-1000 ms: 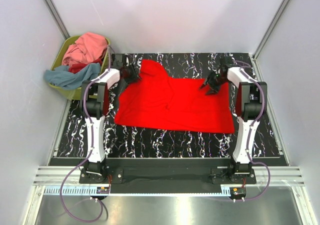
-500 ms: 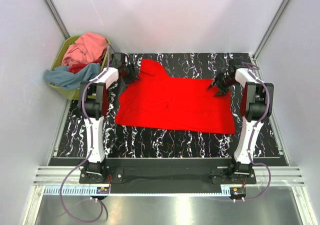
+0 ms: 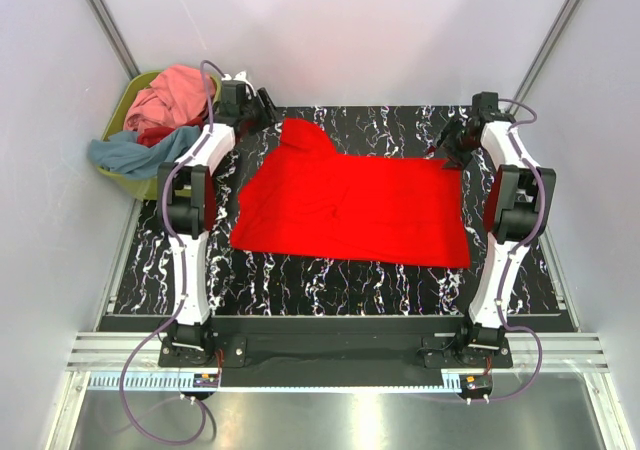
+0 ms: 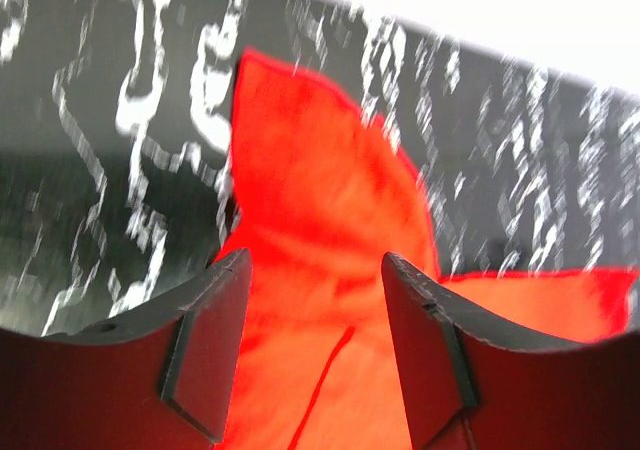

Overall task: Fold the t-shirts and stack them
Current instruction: Fold the tshirt

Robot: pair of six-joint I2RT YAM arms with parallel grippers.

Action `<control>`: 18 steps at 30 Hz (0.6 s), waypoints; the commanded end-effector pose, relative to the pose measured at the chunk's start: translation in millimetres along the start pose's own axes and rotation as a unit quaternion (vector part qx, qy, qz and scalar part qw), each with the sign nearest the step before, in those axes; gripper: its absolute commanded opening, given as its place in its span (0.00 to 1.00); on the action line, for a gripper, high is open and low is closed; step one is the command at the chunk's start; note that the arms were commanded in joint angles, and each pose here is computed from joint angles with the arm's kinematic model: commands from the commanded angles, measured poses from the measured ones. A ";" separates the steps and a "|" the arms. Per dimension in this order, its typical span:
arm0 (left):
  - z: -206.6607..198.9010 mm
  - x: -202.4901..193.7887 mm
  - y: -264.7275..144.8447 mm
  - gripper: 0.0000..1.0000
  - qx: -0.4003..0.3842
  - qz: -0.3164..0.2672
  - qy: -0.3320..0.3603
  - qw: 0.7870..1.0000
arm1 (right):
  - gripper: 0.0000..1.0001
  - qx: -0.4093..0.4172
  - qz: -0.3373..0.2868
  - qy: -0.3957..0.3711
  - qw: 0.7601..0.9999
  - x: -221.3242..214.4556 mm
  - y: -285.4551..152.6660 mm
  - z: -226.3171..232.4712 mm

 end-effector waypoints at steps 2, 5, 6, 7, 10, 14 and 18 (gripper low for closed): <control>-13.3 32.0 27.6 0.60 -0.063 -0.065 -0.051 0.995 | 0.70 -0.001 -0.028 -0.011 1.000 17.8 -11.5 -3.0; -3.3 29.2 43.3 0.60 -0.064 -0.071 -0.083 0.992 | 0.70 -0.003 -0.033 -0.002 0.999 21.9 -14.3 -10.0; 1.5 25.5 48.7 0.59 -0.059 -0.071 -0.092 0.991 | 0.71 -0.004 -0.038 0.001 0.999 24.6 -16.3 -13.3; 5.5 24.4 51.1 0.58 -0.052 -0.073 -0.101 0.991 | 0.70 -0.003 -0.037 0.004 0.999 25.0 -16.1 -15.3; 13.9 19.3 56.4 0.54 -0.035 -0.087 -0.123 0.988 | 0.70 -0.003 -0.040 0.010 0.999 27.6 -18.0 -22.3; 18.2 14.6 58.5 0.52 -0.015 -0.090 -0.141 0.986 | 0.70 -0.007 -0.038 0.019 0.999 26.5 -19.2 -32.2; 28.9 -1.4 59.5 0.53 0.019 -0.068 -0.151 0.986 | 0.71 -0.008 -0.030 0.025 0.999 22.2 -17.6 -38.6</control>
Point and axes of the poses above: each gripper's point midway between its finger pads, its own y axis out along the fingers, its own z axis along the line the jaws close on, x = y × z, the point moved 9 cm from there along -y, back along the fingers, and after that the axes turned 15 degrees about -y, right-handed, at the moved point
